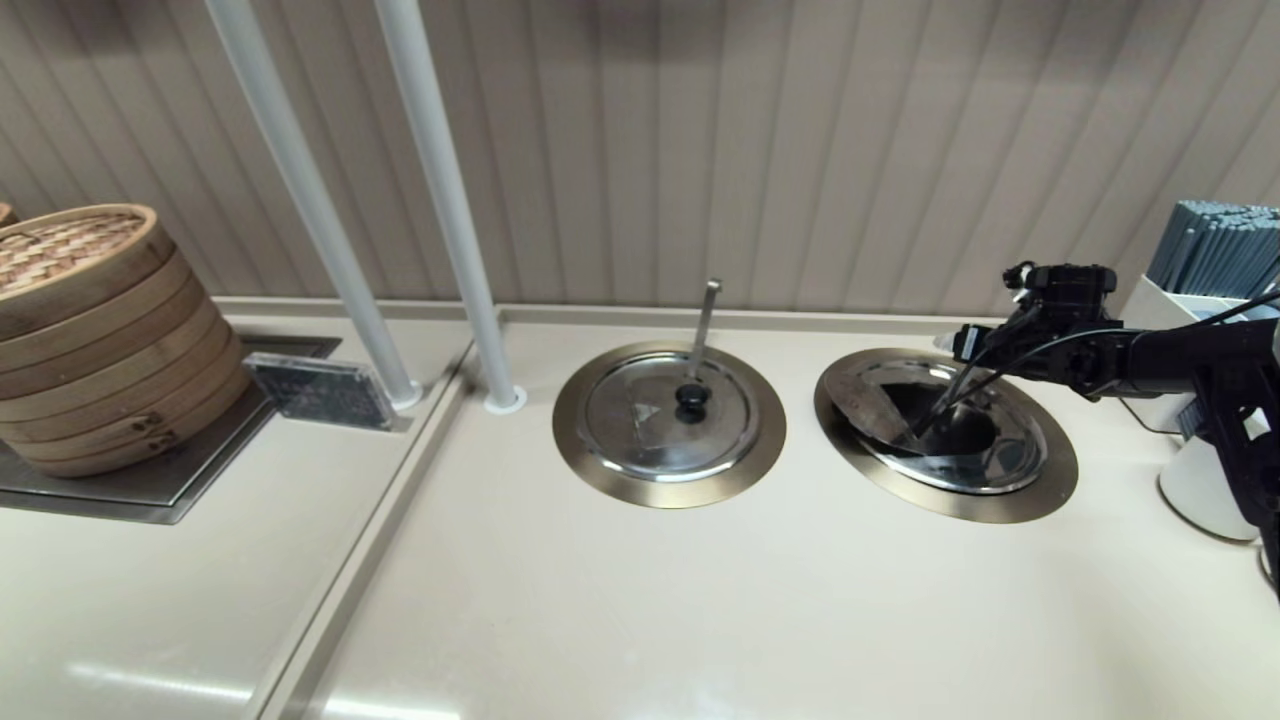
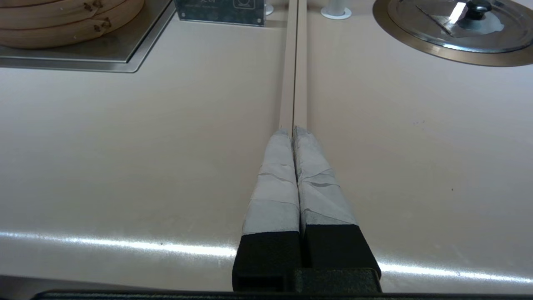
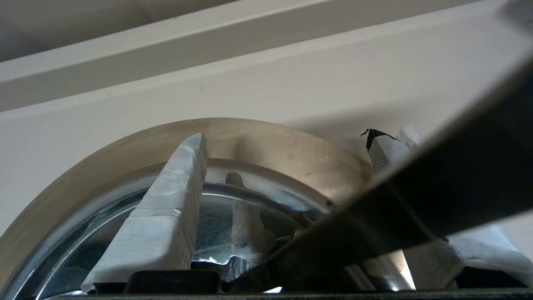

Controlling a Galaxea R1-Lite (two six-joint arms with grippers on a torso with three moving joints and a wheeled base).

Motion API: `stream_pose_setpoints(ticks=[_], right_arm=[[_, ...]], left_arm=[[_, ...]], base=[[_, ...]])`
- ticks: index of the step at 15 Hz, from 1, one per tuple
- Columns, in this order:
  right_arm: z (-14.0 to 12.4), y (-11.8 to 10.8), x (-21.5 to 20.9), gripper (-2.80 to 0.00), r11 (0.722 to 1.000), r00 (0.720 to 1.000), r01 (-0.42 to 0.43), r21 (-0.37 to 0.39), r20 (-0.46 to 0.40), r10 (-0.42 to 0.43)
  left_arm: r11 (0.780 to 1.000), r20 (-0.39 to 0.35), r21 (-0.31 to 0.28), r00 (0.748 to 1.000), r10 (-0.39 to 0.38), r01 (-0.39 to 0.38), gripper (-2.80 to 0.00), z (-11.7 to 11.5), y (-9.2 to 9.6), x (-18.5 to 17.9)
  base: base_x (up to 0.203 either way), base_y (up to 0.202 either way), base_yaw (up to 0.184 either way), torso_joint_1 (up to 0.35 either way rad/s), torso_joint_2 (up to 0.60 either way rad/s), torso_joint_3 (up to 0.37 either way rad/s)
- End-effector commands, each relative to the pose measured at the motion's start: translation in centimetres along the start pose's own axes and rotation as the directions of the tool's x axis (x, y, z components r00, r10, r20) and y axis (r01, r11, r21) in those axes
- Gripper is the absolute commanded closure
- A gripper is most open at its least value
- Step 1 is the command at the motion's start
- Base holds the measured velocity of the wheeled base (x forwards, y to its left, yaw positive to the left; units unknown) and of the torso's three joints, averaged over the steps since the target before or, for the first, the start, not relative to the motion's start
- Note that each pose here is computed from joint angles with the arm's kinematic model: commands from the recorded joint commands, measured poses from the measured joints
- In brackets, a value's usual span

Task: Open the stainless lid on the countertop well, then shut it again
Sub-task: Stir with a spoon

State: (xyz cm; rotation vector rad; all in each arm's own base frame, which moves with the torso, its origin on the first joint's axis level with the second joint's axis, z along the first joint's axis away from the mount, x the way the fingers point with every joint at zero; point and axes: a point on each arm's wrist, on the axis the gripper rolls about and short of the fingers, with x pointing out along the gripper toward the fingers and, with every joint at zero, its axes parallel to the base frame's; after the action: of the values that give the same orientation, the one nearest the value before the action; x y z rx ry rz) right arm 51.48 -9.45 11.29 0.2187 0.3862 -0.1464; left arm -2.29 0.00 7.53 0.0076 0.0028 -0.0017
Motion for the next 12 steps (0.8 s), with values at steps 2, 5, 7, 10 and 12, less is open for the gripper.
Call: stream_pose_setpoints(ticks=[2,5,7,10,12], right_arm=[[-1.44,0.43,1.12,-2.80,1.000,1.000,-0.006,0.002,-0.024,0.006],[-1.94,0.47,1.67,-2.80,1.000,1.000,-0.010,0.001,-0.011,0.010],[-1.48,0.48,1.57,-2.80,1.000,1.000,-0.013,0.000,0.022,0.013],[-1.21,0.54,1.40,-2.80,1.000,0.999,-0.016,0.002,0.029,0.016],[-1.21,0.54,1.40,-2.80,1.000,0.999,-0.016,0.002,0.029,0.016]], left_arm=[[1.000,0.001,0.000,1.000,0.000,0.000,0.00,0.02,0.00,-0.01],[1.000,0.000,0.000,1.000,0.000,0.000,0.00,0.01,0.00,-0.01],[1.000,-0.001,0.000,1.000,0.000,0.000,0.00,-0.02,0.00,0.00],[1.000,-0.001,0.000,1.000,0.000,0.000,0.00,-0.01,0.00,0.00],[1.000,0.001,0.000,1.000,0.000,0.000,0.00,0.02,0.00,-0.01]], base=[[0.000,0.000,0.000,0.000,0.00,0.000],[0.000,0.000,0.000,0.000,0.00,0.000],[0.000,0.000,0.000,0.000,0.00,0.000],[0.000,0.000,0.000,0.000,0.00,0.000],[0.000,0.000,0.000,0.000,0.00,0.000]])
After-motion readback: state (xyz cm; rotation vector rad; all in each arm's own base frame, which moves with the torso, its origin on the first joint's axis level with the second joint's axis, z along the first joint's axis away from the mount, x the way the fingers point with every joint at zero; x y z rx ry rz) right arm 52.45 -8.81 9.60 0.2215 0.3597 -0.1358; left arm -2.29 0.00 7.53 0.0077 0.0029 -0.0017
